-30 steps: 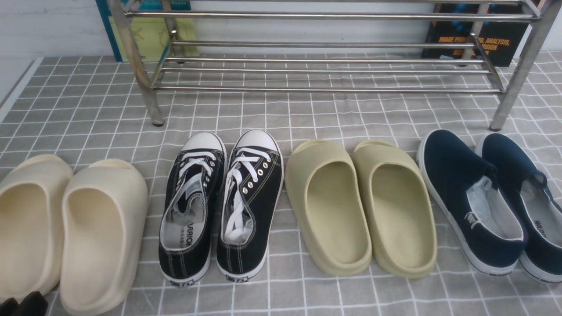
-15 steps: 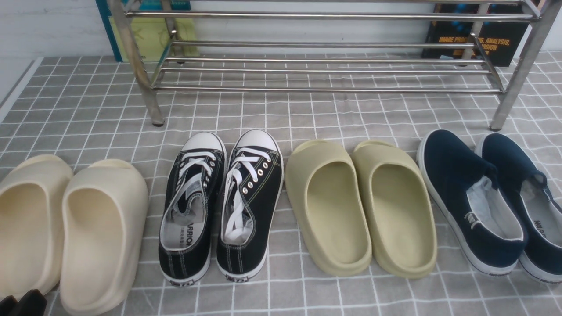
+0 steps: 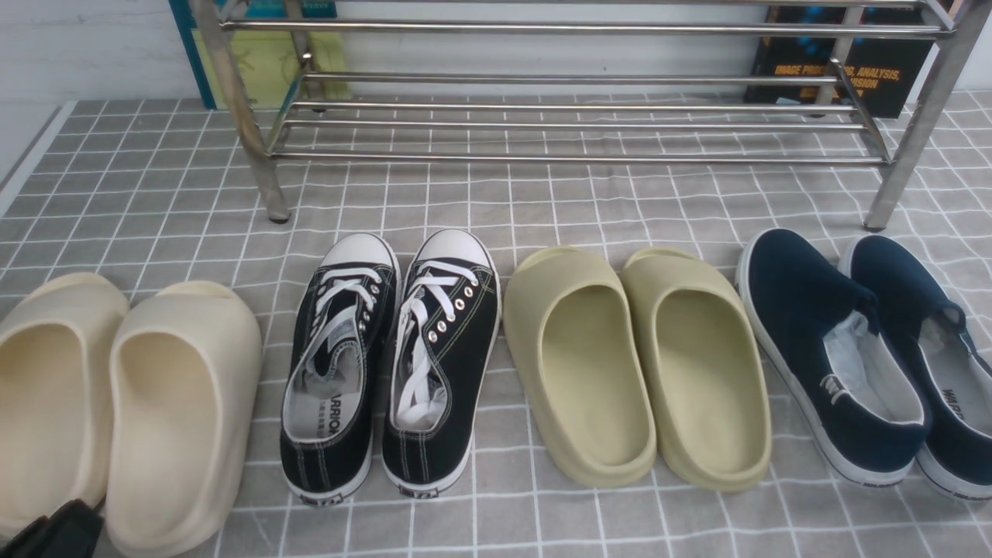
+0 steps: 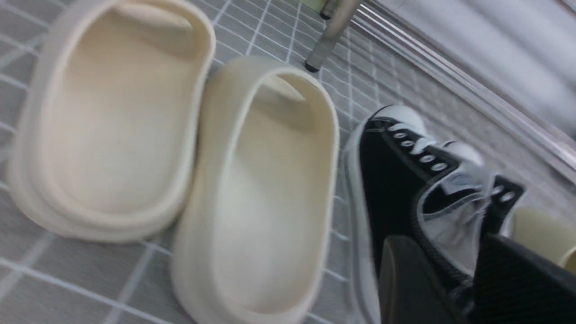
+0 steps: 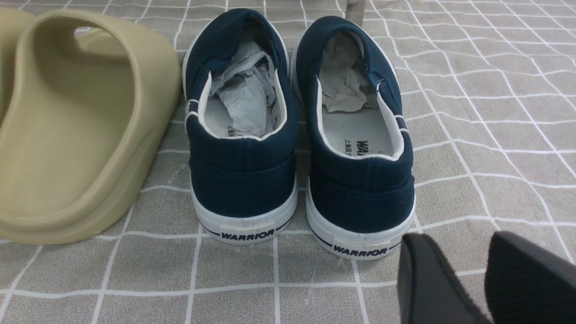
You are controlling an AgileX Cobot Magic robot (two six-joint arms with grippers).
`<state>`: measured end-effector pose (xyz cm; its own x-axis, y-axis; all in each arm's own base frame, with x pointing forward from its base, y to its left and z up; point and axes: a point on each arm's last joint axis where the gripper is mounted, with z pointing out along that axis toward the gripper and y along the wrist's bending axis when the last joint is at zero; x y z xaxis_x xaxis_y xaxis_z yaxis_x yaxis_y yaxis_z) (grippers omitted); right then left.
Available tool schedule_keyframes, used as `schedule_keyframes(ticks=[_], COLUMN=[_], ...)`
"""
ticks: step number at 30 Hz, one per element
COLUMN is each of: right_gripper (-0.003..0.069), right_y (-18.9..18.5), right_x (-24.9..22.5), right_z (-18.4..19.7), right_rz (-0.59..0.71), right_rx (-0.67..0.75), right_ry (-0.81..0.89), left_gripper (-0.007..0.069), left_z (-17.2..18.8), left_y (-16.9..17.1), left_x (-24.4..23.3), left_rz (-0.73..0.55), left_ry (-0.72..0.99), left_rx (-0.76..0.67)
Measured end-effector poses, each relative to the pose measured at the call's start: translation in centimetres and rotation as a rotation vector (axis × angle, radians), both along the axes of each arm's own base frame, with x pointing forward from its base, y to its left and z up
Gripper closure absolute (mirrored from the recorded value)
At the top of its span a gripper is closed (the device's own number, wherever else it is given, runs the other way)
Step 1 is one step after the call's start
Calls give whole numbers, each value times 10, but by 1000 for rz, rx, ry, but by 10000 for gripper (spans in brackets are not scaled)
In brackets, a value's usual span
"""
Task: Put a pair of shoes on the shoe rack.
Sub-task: Use the left arm to grab the shoe closest to it
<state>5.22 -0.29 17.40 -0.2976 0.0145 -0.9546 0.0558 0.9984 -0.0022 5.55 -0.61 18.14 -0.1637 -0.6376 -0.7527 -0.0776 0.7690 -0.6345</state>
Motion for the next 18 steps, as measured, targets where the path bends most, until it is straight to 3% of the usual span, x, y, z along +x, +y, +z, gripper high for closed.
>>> schedule_keyframes(ticks=[5,8,12,18], right_gripper=[420,420,420,420], right_y=[0,0,0,0], right_x=[0,0,0,0], right_z=[0,0,0,0], right_rz=[0,0,0,0], right_rx=[-6,0,0,0], right_ry=[0,0,0,0], left_gripper=[386,386,386,386], left_z=[7,10,12,12], left_y=[-6,-8,-8,-8], left_x=[0,1,1,1], left_rz=[19,20,23,18], left_ry=[-24,-29,-42,-49], left_rx=[-599,-828,-911,-879])
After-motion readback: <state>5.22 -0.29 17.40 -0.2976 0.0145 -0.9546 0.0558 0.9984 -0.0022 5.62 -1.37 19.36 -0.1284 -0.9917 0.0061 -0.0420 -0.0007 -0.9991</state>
